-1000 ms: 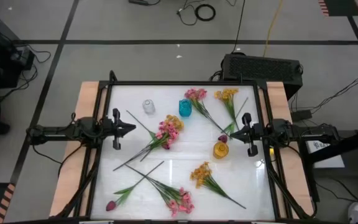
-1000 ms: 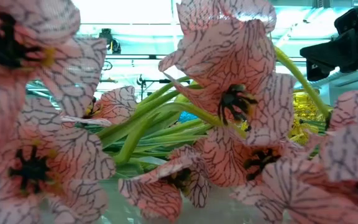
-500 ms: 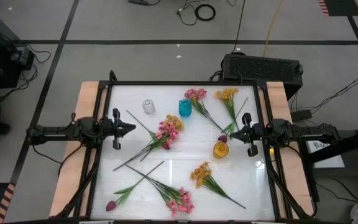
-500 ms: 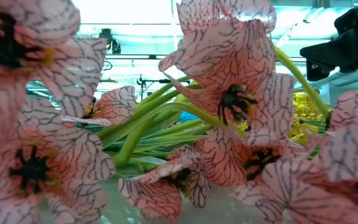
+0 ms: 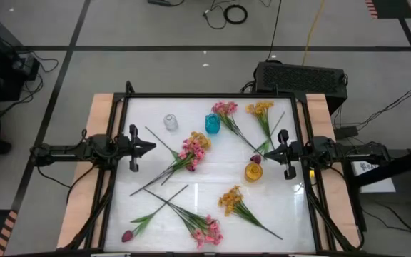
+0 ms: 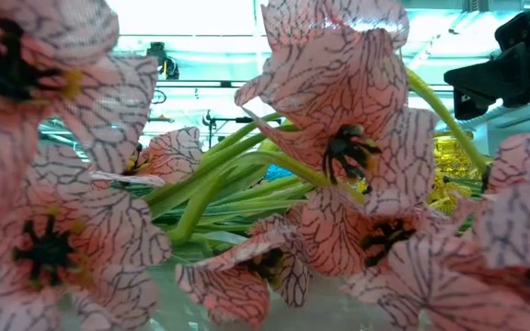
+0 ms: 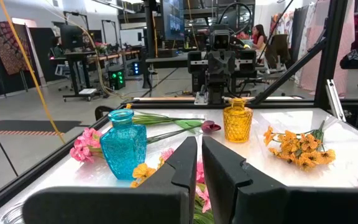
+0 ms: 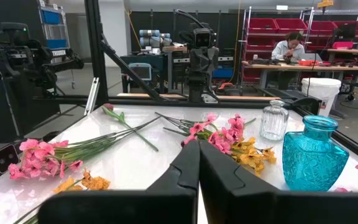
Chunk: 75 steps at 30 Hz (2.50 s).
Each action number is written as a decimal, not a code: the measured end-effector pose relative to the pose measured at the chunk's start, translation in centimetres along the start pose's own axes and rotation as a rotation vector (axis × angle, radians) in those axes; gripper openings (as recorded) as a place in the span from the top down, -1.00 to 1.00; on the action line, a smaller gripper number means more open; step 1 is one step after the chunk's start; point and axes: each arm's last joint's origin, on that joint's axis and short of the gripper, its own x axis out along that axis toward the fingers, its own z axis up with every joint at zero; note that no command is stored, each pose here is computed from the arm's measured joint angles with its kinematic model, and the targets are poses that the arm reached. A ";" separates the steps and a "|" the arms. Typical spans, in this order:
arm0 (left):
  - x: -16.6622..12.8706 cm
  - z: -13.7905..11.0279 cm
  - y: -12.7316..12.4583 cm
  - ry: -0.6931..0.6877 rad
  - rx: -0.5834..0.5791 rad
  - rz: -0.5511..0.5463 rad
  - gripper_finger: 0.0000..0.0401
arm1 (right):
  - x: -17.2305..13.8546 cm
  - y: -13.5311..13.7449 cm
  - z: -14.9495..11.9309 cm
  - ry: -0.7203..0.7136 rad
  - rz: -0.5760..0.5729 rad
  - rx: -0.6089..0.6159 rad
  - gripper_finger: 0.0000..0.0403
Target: Sort flowers into vase by color
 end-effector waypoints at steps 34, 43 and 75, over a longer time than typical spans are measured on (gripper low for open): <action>0.0 0.0 0.0 0.000 0.000 0.000 0.83 | 0.0 0.0 0.0 0.000 0.000 0.000 1.00; 0.0 0.0 0.0 0.000 0.000 0.000 0.83 | 0.0 0.0 0.0 0.000 0.000 0.000 1.00; 0.0 0.0 0.0 0.000 0.000 0.000 0.83 | 0.0 0.0 0.7 -0.039 0.008 0.125 1.00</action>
